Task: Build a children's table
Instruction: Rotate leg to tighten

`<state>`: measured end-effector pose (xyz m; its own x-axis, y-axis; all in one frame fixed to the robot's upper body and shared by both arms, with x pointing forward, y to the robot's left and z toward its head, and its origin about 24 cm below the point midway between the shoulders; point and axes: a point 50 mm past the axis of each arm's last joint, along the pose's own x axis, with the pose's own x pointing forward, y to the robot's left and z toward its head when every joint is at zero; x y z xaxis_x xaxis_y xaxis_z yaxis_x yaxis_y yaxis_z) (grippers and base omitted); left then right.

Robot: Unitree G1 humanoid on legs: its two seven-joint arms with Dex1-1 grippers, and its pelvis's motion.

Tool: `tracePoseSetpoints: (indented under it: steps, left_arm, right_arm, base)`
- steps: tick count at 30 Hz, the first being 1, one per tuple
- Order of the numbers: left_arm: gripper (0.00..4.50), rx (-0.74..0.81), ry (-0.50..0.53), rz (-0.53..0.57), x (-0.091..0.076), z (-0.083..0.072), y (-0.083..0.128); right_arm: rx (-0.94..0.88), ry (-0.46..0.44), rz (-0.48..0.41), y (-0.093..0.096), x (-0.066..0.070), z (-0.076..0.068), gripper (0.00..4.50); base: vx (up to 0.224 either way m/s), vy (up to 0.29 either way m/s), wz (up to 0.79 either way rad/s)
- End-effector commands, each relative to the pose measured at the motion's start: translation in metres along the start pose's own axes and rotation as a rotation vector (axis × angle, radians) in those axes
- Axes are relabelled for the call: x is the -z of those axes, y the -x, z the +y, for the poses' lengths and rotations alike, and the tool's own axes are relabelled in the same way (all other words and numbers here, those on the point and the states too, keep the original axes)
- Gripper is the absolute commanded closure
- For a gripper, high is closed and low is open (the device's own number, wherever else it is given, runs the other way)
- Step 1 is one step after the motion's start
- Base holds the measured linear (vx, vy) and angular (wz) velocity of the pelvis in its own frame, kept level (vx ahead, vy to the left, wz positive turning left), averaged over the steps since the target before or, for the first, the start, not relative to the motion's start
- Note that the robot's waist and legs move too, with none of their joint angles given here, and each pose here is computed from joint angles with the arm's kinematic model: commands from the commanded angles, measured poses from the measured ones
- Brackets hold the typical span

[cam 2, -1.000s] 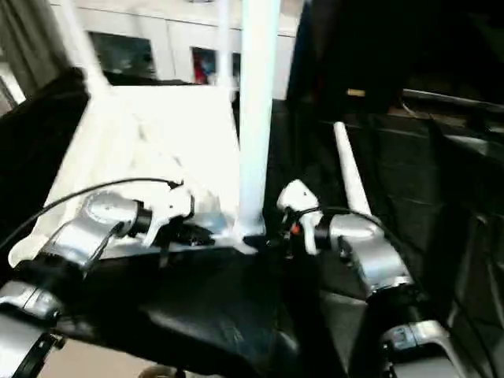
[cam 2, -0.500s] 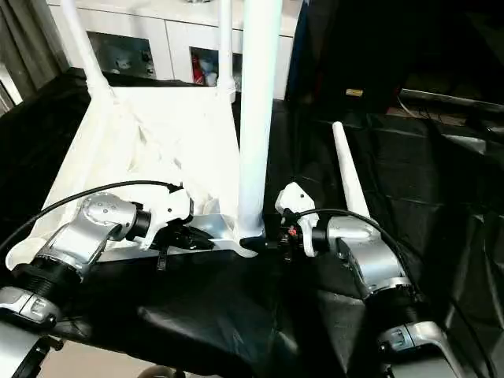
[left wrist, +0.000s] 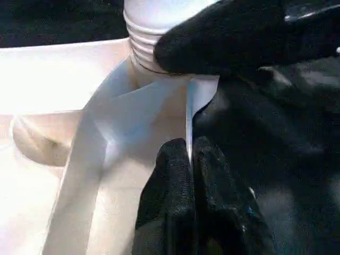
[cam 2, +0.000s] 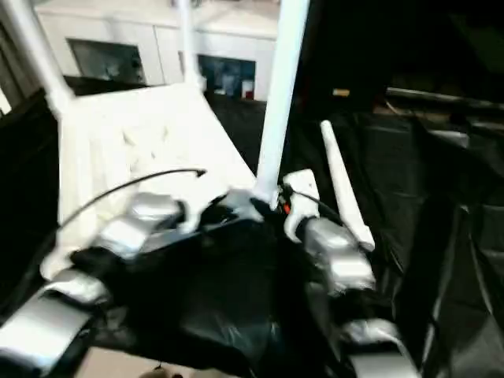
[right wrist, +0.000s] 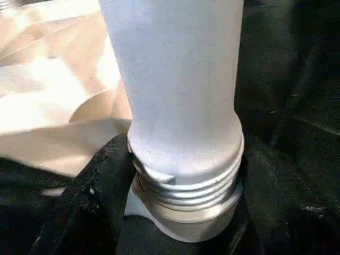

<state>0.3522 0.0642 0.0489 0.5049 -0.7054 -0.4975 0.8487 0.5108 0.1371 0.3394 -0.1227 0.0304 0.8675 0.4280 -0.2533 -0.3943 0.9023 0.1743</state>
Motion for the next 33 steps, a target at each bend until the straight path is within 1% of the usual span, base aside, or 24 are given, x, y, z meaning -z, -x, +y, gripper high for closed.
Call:
tracePoseSetpoints:
  steps: [1, 2, 3, 4, 5, 6, 8, 11, 14, 16, 17, 22, 24, 27, 28, 29, 30, 32, 33]
  left_arm:
    - [4.5, -0.002, -0.021, -0.092, -0.026, -0.003, -0.007]
    - [4.5, 0.0, -0.022, -0.093, -0.026, -0.004, -0.007]
    - [4.5, 0.005, -0.029, -0.096, -0.027, -0.004, -0.008]
    - [4.5, 0.013, -0.032, -0.096, -0.027, -0.004, -0.008]
    - [4.5, 0.024, -0.042, -0.098, -0.027, -0.004, -0.007]
    - [4.5, 0.035, -0.047, -0.101, -0.026, -0.003, -0.005]
    - [4.5, 0.052, -0.052, -0.1, -0.023, -0.001, -0.002]
    - [4.5, 0.12, -0.087, -0.111, -0.015, -0.001, 0.008]
    - [4.5, 0.216, -0.128, -0.109, -0.005, 0.0, 0.023]
    - [4.5, 0.252, -0.145, -0.102, 0.0, 0.0, 0.028]
    - [4.5, 0.311, -0.164, -0.096, 0.005, -0.001, 0.037]
    - [4.5, 0.412, -0.174, -0.106, 0.01, -0.003, 0.053]
    - [4.5, 0.427, -0.182, -0.1, 0.013, -0.004, 0.059]
    - [4.5, 0.429, -0.181, -0.093, 0.016, -0.004, 0.062]
    - [4.5, 0.427, -0.179, -0.093, 0.017, -0.004, 0.063]
    - [4.5, 0.426, -0.176, -0.092, 0.018, -0.004, 0.064]
    - [4.5, 0.422, -0.173, -0.091, 0.019, -0.005, 0.064]
    - [4.5, 0.42, -0.171, -0.091, 0.019, -0.005, 0.064]
    - [4.5, 0.417, -0.169, -0.091, 0.019, -0.005, 0.065]
  right_arm:
    - [-0.063, -0.028, 0.099, -0.005, 0.026, 0.02, 1.77]
    - [-0.066, -0.026, 0.097, -0.005, 0.025, 0.021, 1.77]
    - [-0.072, -0.027, 0.079, -0.006, 0.024, 0.023, 1.42]
    - [-0.075, -0.038, 0.063, -0.006, 0.022, 0.023, 1.42]
    - [-0.079, -0.045, 0.043, -0.006, 0.019, 0.023, 1.21]
    - [-0.086, -0.035, 0.033, -0.006, 0.017, 0.021, 1.05]
    - [-0.105, 0.003, 0.028, -0.004, 0.014, 0.018, 0.9]
    - [-0.199, 0.099, 0.032, 0.006, 0.008, 0.011, 0.9]
    - [-0.307, 0.175, 0.049, 0.019, 0.002, -0.001, 0.9]
    - [-0.357, 0.212, 0.058, 0.024, 0.0, -0.004, 0.9]
    - [-0.431, 0.259, 0.074, 0.032, -0.004, -0.007, 0.9]
    - [-0.55, 0.313, 0.105, 0.042, -0.01, -0.011, 0.9]
    - [-0.576, 0.341, 0.118, 0.044, -0.012, -0.012, 0.9]
    - [-0.592, 0.338, 0.125, 0.043, -0.012, -0.013, 0.9]
    - [-0.598, 0.335, 0.123, 0.043, -0.012, -0.012, 1.08]
    - [-0.606, 0.332, 0.12, 0.043, -0.012, -0.011, 1.08]
    - [-0.619, 0.327, 0.119, 0.042, -0.012, -0.009, 1.27]
    - [-0.628, 0.323, 0.118, 0.042, -0.012, -0.008, 1.27]
    - [-0.643, 0.315, 0.119, 0.042, -0.011, -0.006, 1.42]
  base:
    - [0.0, 0.0, 0.0]
    - [0.0, 0.0, 0.0]
    - [0.0, 0.0, 0.0]
    - [0.0, 0.0, 0.0]
    - [0.0, 0.0, 0.0]
    - [0.0, 0.0, 0.0]
    - [0.0, 0.0, 0.0]
    - [0.0, 0.0, 0.0]
    - [0.0, 0.0, 0.0]
    - [0.0, 0.0, 0.0]
    - [0.0, 0.0, 0.0]
    - [0.0, 0.0, 0.0]
    - [0.0, 0.0, 0.0]
    - [0.0, 0.0, 0.0]
    - [0.0, 0.0, 0.0]
    - [0.0, 0.0, 0.0]
    - [0.0, 0.0, 0.0]
    - [0.0, 0.0, 0.0]
    - [0.0, 0.0, 0.0]
